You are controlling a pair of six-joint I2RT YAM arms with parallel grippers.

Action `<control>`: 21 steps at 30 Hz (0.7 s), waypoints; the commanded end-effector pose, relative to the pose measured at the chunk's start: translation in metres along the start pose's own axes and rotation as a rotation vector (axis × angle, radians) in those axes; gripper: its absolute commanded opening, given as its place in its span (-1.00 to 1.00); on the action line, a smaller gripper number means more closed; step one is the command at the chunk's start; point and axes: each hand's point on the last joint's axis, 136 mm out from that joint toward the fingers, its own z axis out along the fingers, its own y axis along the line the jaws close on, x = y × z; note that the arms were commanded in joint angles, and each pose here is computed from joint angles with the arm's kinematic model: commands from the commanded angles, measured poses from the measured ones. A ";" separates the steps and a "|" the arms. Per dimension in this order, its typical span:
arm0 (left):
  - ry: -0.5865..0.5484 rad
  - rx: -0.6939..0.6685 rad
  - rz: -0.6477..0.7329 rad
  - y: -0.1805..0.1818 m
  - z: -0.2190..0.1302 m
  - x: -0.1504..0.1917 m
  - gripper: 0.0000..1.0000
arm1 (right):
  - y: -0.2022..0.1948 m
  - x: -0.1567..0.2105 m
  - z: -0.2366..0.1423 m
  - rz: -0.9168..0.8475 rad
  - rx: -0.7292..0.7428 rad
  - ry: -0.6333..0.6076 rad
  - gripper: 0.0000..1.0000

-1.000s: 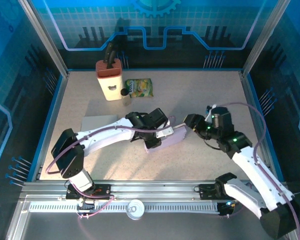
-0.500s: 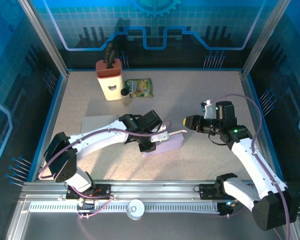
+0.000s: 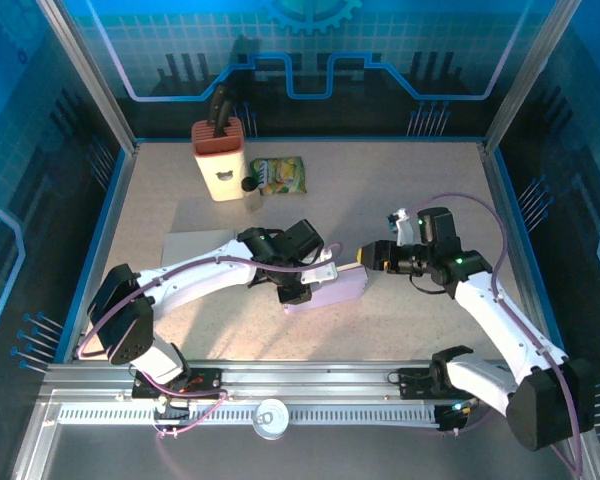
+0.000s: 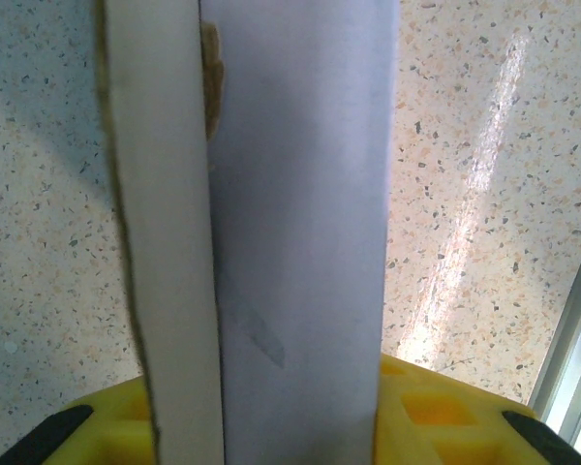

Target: Fold the paper box

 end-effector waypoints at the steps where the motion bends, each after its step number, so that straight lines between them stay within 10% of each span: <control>1: 0.000 0.028 -0.002 -0.004 -0.001 0.004 -0.32 | 0.007 0.009 0.001 -0.016 -0.027 0.022 0.04; 21: 0.005 0.030 -0.014 -0.001 0.001 0.001 -0.31 | -0.003 0.028 -0.007 -0.055 0.096 0.047 -0.38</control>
